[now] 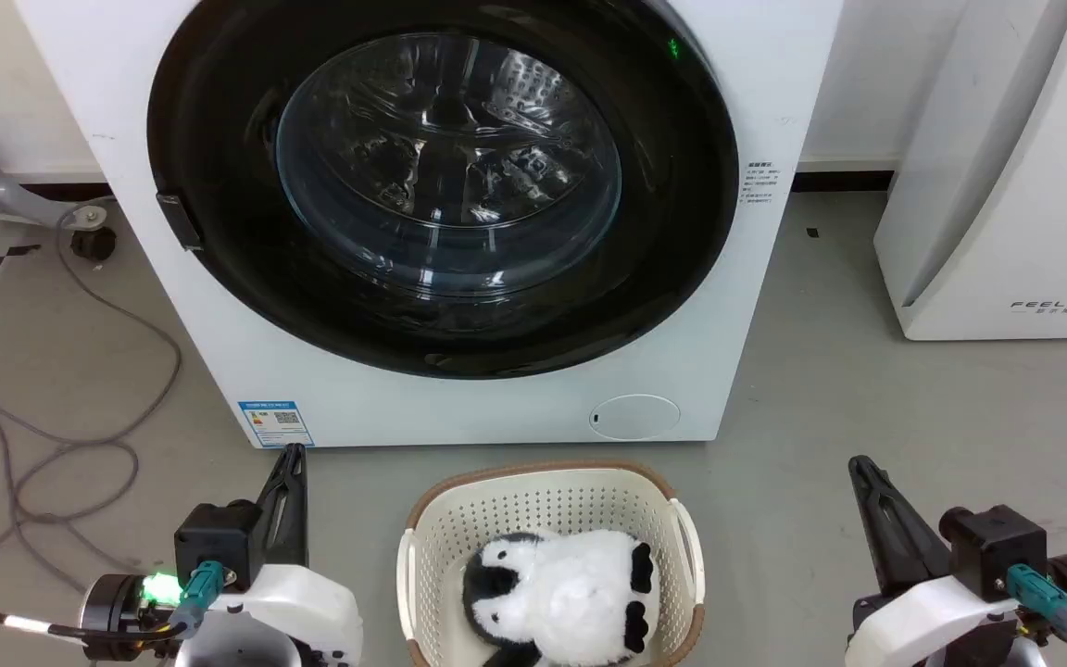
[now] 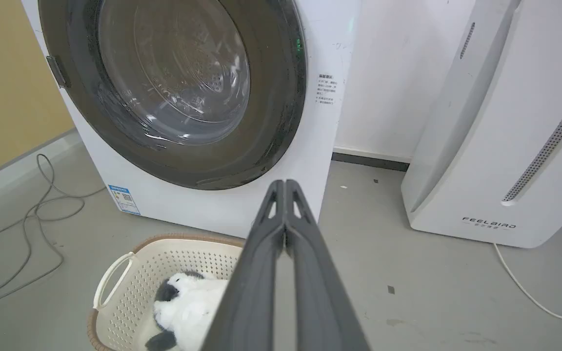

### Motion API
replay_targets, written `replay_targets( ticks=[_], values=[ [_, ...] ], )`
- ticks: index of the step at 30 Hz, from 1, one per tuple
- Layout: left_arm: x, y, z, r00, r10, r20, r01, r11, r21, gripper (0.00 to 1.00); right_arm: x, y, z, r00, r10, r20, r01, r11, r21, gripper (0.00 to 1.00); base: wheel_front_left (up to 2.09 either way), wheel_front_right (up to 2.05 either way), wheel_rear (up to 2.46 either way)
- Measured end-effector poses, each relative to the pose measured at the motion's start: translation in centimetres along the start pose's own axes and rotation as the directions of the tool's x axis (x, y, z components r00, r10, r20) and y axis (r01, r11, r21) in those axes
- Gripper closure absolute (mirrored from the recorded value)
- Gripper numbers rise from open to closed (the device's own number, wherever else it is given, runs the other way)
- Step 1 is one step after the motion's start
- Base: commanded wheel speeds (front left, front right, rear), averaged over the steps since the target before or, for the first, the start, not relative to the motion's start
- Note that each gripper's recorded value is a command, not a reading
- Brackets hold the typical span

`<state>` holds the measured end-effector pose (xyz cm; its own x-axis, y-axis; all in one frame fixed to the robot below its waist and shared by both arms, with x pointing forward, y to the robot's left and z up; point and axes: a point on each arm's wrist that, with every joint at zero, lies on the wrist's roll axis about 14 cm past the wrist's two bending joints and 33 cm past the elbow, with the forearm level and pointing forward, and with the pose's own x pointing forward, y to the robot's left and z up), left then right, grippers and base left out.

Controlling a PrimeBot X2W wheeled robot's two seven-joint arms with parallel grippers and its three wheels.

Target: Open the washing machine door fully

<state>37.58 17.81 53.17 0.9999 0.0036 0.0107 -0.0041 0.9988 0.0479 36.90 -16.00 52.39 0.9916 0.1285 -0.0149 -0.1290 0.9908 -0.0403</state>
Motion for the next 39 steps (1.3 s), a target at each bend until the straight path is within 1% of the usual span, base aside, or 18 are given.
replay_targets(
  ticks=[28,29,39],
  values=[
    [0.0,-0.01,-0.01,1.0,0.0,0.0,0.0,1.0,0.0,1.0,0.0,-0.01,0.0,1.0,0.0,0.0,0.0,1.0,0.0,1.0,0.0,0.0,0.0],
    [0.0,0.0,-0.01,1.0,0.001,0.0,-0.001,1.0,-0.001,0.0,-0.01,0.01,-0.01,1.0,0.0,0.0,0.0,1.0,0.001,0.0,0.0,0.0,0.0],
    [0.02,-0.12,-0.03,1.0,-0.001,0.002,0.001,1.0,-0.001,0.0,-0.01,-0.17,0.07,1.0,-0.005,0.007,0.005,1.0,0.017,0.0,0.0,0.0,0.0]
  ],
)
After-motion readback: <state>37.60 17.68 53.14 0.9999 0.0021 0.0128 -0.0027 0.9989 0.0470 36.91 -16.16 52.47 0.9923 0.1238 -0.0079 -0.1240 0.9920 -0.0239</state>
